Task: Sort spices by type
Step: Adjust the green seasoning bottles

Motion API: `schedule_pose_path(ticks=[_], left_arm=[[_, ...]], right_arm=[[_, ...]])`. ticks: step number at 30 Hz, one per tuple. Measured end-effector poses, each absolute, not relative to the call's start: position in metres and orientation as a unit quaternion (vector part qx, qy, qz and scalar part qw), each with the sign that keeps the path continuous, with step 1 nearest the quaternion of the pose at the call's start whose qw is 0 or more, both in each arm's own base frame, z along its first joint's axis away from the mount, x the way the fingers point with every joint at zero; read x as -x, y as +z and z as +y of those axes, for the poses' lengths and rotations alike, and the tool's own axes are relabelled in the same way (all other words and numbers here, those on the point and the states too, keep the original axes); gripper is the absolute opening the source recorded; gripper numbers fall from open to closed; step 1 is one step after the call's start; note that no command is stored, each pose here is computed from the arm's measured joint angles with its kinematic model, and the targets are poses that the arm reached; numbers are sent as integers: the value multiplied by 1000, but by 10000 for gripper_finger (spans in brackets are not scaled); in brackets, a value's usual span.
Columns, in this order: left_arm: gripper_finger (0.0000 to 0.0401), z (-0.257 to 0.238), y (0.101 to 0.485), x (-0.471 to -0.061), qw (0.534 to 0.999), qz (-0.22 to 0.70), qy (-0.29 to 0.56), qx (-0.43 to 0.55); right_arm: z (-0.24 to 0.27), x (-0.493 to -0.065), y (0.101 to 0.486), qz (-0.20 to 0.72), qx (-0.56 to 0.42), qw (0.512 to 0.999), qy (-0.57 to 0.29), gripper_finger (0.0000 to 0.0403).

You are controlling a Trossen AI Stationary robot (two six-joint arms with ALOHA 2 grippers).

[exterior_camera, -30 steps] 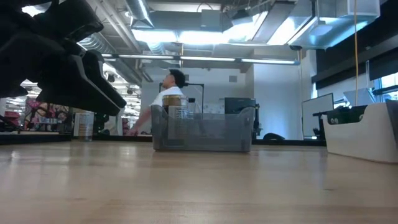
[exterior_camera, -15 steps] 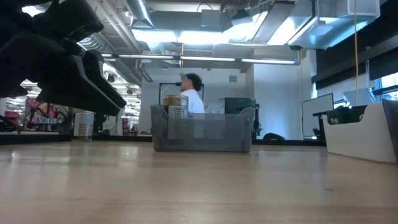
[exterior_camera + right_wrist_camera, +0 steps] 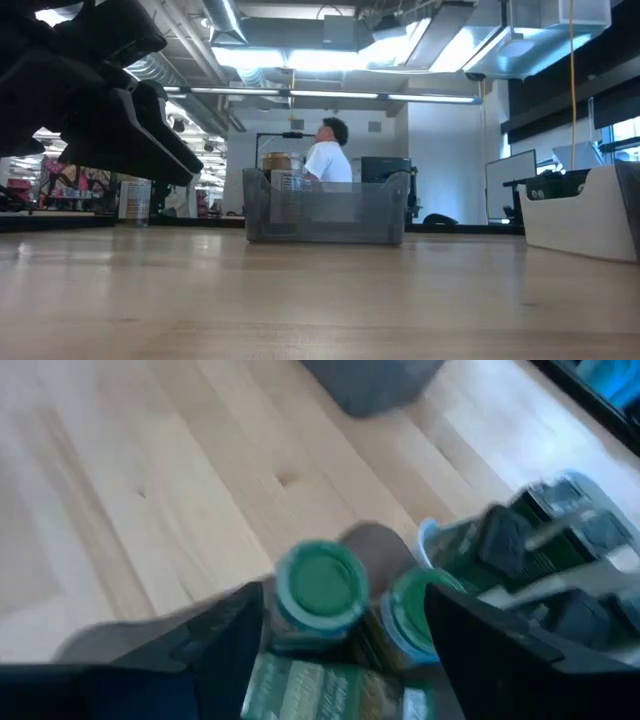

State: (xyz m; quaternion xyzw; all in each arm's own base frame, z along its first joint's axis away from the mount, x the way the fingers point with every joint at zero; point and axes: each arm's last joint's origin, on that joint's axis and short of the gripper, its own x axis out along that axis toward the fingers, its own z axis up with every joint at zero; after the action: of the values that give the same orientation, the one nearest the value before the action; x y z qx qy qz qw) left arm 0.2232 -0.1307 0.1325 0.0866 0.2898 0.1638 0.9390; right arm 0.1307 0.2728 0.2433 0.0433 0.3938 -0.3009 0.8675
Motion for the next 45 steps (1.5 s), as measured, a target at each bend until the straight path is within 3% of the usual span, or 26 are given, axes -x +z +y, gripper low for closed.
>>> schedule_pose_path(ticks=[18,27,36,45], left_arm=[[285,-131,133,-223,939,290,164,-86],[285,-131,133,-223,939,289,164,-86],[285,-131,133,-223,939,290,164,-86],[285,-131,133,-223,939,290,163,-90]], right_arm=[[270,-140,240,475,-46,824,-306,275],[281,-161,233,581,-96,779,-215,275],[267,-209,231,644,-101,750,-113,275],[263,-218,230,679,-73,729,-45,275]])
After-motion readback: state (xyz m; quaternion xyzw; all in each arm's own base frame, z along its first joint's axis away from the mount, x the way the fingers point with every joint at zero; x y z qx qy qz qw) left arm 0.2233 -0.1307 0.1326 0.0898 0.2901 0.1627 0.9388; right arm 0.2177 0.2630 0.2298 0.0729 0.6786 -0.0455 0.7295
